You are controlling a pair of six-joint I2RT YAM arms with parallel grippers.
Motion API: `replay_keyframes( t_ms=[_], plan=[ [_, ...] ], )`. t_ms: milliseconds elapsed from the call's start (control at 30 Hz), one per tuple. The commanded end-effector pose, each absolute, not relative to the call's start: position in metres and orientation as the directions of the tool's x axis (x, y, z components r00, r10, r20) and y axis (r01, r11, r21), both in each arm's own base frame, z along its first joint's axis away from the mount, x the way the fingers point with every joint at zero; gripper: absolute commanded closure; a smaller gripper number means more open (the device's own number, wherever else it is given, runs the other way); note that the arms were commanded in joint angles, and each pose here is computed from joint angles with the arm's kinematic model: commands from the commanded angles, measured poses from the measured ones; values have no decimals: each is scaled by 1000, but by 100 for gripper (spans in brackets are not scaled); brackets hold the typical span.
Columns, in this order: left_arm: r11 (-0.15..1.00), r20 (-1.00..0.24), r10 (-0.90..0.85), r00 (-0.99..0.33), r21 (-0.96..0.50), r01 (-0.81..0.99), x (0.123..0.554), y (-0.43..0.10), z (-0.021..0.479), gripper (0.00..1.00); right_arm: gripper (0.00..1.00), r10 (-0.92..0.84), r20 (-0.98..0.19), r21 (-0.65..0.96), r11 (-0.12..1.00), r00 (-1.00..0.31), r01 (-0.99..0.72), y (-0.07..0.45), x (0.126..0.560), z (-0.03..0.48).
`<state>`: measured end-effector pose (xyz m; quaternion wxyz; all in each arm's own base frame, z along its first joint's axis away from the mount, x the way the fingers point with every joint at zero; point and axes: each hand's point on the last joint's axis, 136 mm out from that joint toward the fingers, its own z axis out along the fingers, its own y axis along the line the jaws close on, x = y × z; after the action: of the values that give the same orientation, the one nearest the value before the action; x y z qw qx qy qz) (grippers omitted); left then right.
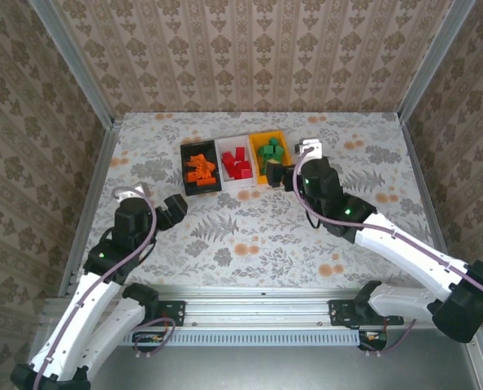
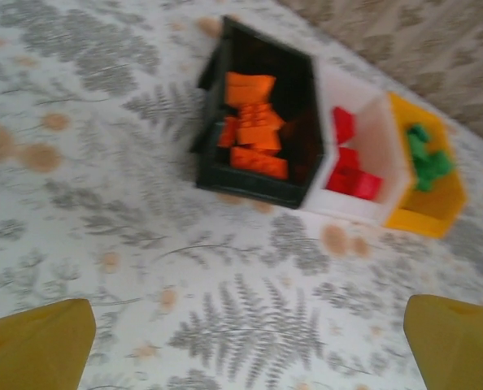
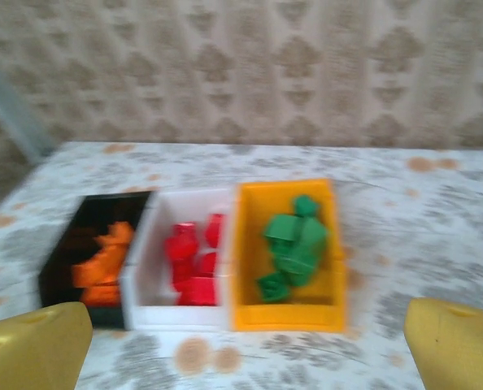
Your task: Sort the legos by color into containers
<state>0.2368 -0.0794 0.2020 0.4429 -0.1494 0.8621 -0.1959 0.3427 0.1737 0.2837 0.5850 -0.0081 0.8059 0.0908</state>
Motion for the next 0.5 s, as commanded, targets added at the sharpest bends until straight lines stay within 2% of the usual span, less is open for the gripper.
replay_keyframes(
  t_ms=[0,133,300,400,467],
  plan=[
    [920,-827,-390,-404,-366,-138,250,-51,210,0,0,106,-970,91,993,-217,77,124,344,285],
    [971,-950,-236,-204,-220,-95,260,-37,223,0,0,152,-977,150,988,-151,23,113,343,263],
    [996,-998,-56,-13,-55,-70,268,-34,216,0,0,147,-977,135,987,-154,87,98,348,226],
    [996,-999,52,6,51,-72,274,-33,211,0,0,138,-980,127,988,-140,88,89,351,220],
    [994,-996,79,-34,82,-79,282,-30,198,0,0,123,-983,117,992,-138,47,89,354,220]
  ],
)
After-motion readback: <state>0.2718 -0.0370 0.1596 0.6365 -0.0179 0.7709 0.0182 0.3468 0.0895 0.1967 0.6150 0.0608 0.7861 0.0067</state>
